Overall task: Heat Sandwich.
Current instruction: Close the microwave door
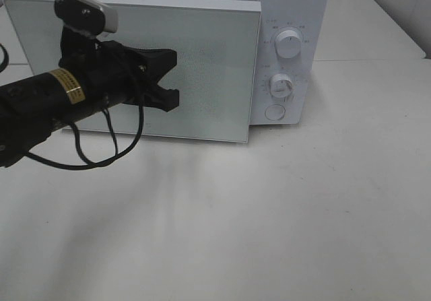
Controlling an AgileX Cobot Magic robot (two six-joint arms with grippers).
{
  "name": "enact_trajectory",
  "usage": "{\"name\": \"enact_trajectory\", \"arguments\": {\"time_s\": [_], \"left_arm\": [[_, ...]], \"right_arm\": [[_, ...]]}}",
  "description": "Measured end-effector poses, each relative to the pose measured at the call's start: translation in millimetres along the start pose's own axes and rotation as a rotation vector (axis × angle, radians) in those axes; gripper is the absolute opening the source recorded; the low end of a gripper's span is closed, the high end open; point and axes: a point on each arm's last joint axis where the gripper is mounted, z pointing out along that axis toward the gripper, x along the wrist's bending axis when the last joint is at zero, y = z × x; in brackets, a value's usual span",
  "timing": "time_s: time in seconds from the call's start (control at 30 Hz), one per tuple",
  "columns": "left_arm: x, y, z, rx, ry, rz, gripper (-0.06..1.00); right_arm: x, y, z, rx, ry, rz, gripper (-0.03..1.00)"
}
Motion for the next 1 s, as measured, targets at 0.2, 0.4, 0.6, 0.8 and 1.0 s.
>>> {"name": "enact_trajectory", "arguments": {"time_s": [0.2,0.4,0.6,0.8,1.0], "left_arm": [[-11.1,5.1,29.5,0.007,-0.009,-0.013,0.0],[-18.8,6.6,46.4,0.012,-0.015,-0.023,0.0],[-21.6,11.4,63.6,0.008,-0.016,-0.023,0.0],[-24.6,15.9,78.5,0.011,-0.027,-0.007,0.0],[-30.1,17.6,92.6,0.019,-0.053,0.023,0.0]], "right_arm": [[0.0,0.0,0.0,0.0,0.0,0.0,0.74],[0.0,0.0,0.0,0.0,0.0,0.0,0.74],[0.0,0.0,0.0,0.0,0.0,0.0,0.74],[0.0,0.0,0.0,0.0,0.0,0.0,0.74],[0.0,0.0,0.0,0.0,0.0,0.0,0.74]]}}
